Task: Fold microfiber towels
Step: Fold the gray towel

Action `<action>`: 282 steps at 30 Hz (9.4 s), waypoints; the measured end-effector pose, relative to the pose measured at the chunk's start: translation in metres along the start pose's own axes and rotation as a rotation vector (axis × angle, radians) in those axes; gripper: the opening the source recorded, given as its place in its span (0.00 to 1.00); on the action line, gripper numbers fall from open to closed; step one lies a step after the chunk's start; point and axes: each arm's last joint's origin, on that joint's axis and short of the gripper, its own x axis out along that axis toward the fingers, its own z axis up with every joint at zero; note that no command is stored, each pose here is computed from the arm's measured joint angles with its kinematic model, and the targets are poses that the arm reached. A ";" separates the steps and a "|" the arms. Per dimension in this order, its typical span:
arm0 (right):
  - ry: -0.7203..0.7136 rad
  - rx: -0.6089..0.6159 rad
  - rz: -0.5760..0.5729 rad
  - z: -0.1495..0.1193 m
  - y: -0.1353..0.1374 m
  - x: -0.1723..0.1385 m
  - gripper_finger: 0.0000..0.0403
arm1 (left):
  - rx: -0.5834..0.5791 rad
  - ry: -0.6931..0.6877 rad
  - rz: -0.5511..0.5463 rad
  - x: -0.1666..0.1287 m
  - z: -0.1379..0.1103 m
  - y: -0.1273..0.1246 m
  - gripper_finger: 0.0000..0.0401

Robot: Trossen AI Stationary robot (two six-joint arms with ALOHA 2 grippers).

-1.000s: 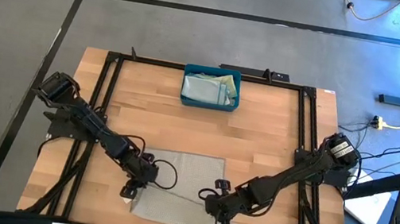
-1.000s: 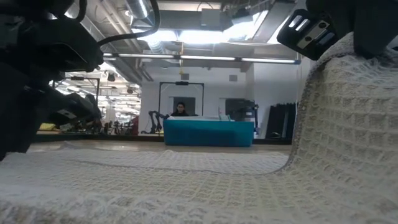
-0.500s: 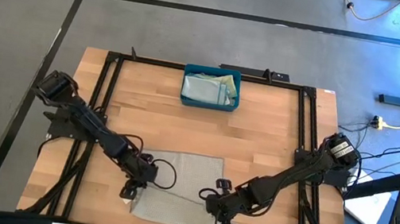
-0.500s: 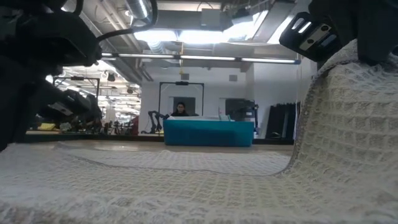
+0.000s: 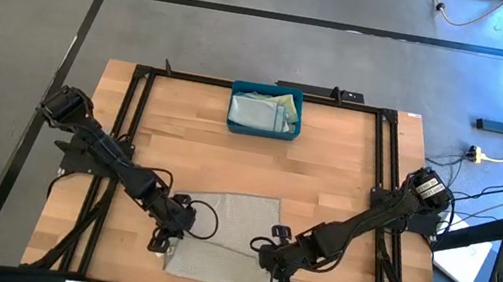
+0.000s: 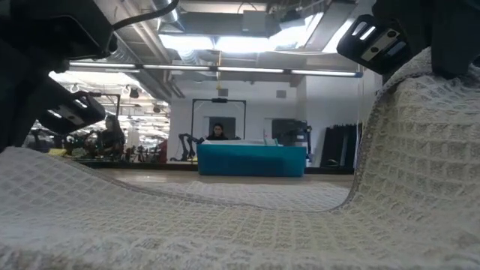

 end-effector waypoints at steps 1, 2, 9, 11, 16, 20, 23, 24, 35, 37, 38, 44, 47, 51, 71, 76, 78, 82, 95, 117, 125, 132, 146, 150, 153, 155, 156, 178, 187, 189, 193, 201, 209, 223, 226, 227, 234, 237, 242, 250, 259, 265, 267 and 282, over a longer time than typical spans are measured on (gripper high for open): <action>0.000 0.000 0.000 0.000 0.000 0.000 0.05 | -0.002 0.000 0.001 0.000 0.000 -0.001 0.01; 0.000 0.000 0.000 0.000 0.000 0.000 0.05 | -0.006 -0.003 0.002 0.000 -0.001 -0.002 0.01; 0.000 0.000 0.001 0.000 0.000 0.000 0.05 | 0.009 -0.017 0.026 0.001 -0.003 -0.006 0.08; 0.000 0.000 0.001 0.000 0.000 0.000 0.05 | 0.016 -0.027 0.037 0.001 -0.003 -0.007 0.11; -0.001 0.000 0.000 0.000 0.000 0.000 0.05 | 0.039 -0.066 0.085 0.001 -0.003 -0.007 0.19; -0.001 0.000 0.001 0.000 0.000 0.000 0.05 | 0.056 -0.093 0.078 0.001 0.000 -0.008 0.21; -0.001 0.001 0.001 0.000 0.000 0.000 0.05 | 0.058 -0.076 0.088 0.005 -0.002 -0.007 0.21; -0.001 0.001 0.001 0.000 0.000 0.000 0.05 | 0.058 -0.066 0.091 0.008 -0.003 -0.006 0.21; -0.001 0.004 0.001 0.000 0.000 0.000 0.05 | 0.050 -0.021 0.104 0.025 -0.007 -0.003 0.27; -0.001 0.004 0.001 0.000 0.000 0.000 0.05 | 0.049 -0.021 0.103 0.023 -0.007 -0.003 0.27; -0.001 0.004 0.001 0.000 0.000 0.000 0.05 | 0.049 -0.022 0.103 0.023 -0.007 -0.003 0.27; -0.001 0.004 0.001 0.000 0.000 0.000 0.05 | 0.047 -0.016 0.090 0.022 -0.007 -0.003 0.27; -0.002 0.004 0.001 0.000 0.000 0.000 0.05 | 0.049 -0.017 0.080 0.022 -0.007 -0.004 0.27; -0.002 0.004 0.001 0.000 0.000 0.000 0.05 | 0.063 -0.026 0.067 0.023 -0.007 -0.008 0.27; -0.002 0.003 0.001 0.000 0.000 0.000 0.05 | 0.061 -0.026 0.035 0.021 -0.006 -0.009 0.03; -0.020 -0.014 -0.035 0.001 -0.001 0.000 0.05 | 0.045 0.019 0.039 0.021 -0.009 -0.007 0.01; -0.040 -0.026 -0.079 0.001 -0.002 0.000 0.05 | 0.043 0.032 0.047 0.018 -0.010 -0.006 0.00; -0.052 -0.043 -0.184 0.000 -0.007 -0.001 0.05 | 0.032 0.021 0.074 0.004 -0.010 -0.006 0.00; -0.028 -0.018 -0.504 0.002 -0.044 -0.006 0.05 | 0.016 -0.009 0.356 -0.040 -0.019 0.006 0.00; 0.084 0.145 -0.518 -0.037 -0.120 0.025 0.05 | 0.011 -0.003 0.654 -0.029 -0.047 0.042 0.00; 0.046 0.094 -0.550 -0.033 -0.124 0.025 0.06 | 0.034 0.023 0.688 -0.030 -0.047 0.050 0.08; 0.040 0.088 -0.552 -0.032 -0.125 0.025 0.23 | 0.030 0.047 0.671 -0.030 -0.045 0.054 0.17; -0.006 0.116 -0.659 -0.016 -0.102 -0.007 0.48 | 0.063 0.110 0.742 -0.064 -0.016 0.023 0.32; -0.053 0.121 -0.699 -0.003 -0.083 -0.027 0.48 | 0.142 -0.025 0.639 -0.059 -0.008 0.000 0.32; -0.100 0.146 -0.707 -0.001 -0.068 -0.034 0.48 | 0.184 -0.128 0.539 -0.051 -0.012 -0.017 0.31; -0.123 0.141 -0.662 -0.001 -0.057 -0.033 0.48 | 0.200 -0.185 0.471 -0.046 -0.016 -0.027 0.31; -0.137 0.134 -0.628 0.000 -0.051 -0.031 0.48 | 0.201 -0.207 0.444 -0.044 -0.019 -0.031 0.31; -0.128 -0.142 -0.394 -0.047 0.011 0.057 0.48 | 0.245 -0.198 0.285 0.028 -0.063 -0.058 0.31; -0.041 -0.143 -0.548 -0.060 0.000 0.059 0.47 | 0.248 -0.158 0.312 0.030 -0.065 -0.055 0.31; -0.031 -0.123 -0.553 -0.061 0.000 0.059 0.45 | 0.240 -0.154 0.317 0.029 -0.066 -0.054 0.31; -0.039 -0.128 -0.543 -0.062 0.003 0.059 0.38 | 0.244 -0.153 0.318 0.029 -0.067 -0.055 0.31; -0.039 -0.109 -0.506 -0.061 0.005 0.060 0.23 | 0.250 -0.141 0.313 0.029 -0.070 -0.056 0.31; -0.054 -0.070 -0.497 -0.061 0.006 0.060 0.08 | 0.189 -0.108 0.338 0.027 -0.073 -0.053 0.31; -0.182 -0.106 -0.343 -0.045 0.018 0.064 0.02 | 0.191 -0.044 0.401 0.021 -0.058 -0.059 0.04; -0.224 -0.098 -0.298 -0.040 0.021 0.064 0.03 | 0.188 -0.040 0.423 0.017 -0.050 -0.062 0.01; -0.223 -0.099 -0.299 -0.040 0.021 0.063 0.03 | 0.191 -0.026 0.441 0.016 -0.049 -0.061 0.02; -0.196 -0.119 -0.384 -0.038 0.020 0.059 0.02 | 0.216 0.049 0.509 0.006 -0.044 -0.064 0.01; -0.203 -0.171 -0.392 -0.030 0.023 0.055 0.02 | 0.243 0.100 0.543 -0.001 -0.043 -0.066 0.00; -0.214 -0.234 -0.400 -0.017 0.021 0.051 0.02 | 0.303 0.157 0.588 -0.012 -0.033 -0.070 0.00; -0.317 -0.219 -0.351 0.003 0.012 0.049 0.03 | 0.282 0.166 0.570 -0.013 -0.036 -0.074 0.05; -0.318 -0.269 -0.202 0.012 0.003 0.071 0.03 | 0.226 0.206 0.552 -0.016 -0.048 -0.081 0.17; -0.385 -0.356 -0.212 0.031 -0.003 0.074 0.03 | 0.231 -0.028 0.552 -0.022 -0.026 -0.101 0.18; -0.413 -0.382 -0.231 0.048 -0.009 0.073 0.03 | 0.252 -0.172 0.519 -0.021 -0.012 -0.111 0.18; -0.311 -0.486 -0.259 0.095 -0.047 0.071 0.03 | 0.088 -0.399 0.389 -0.017 0.021 -0.114 0.18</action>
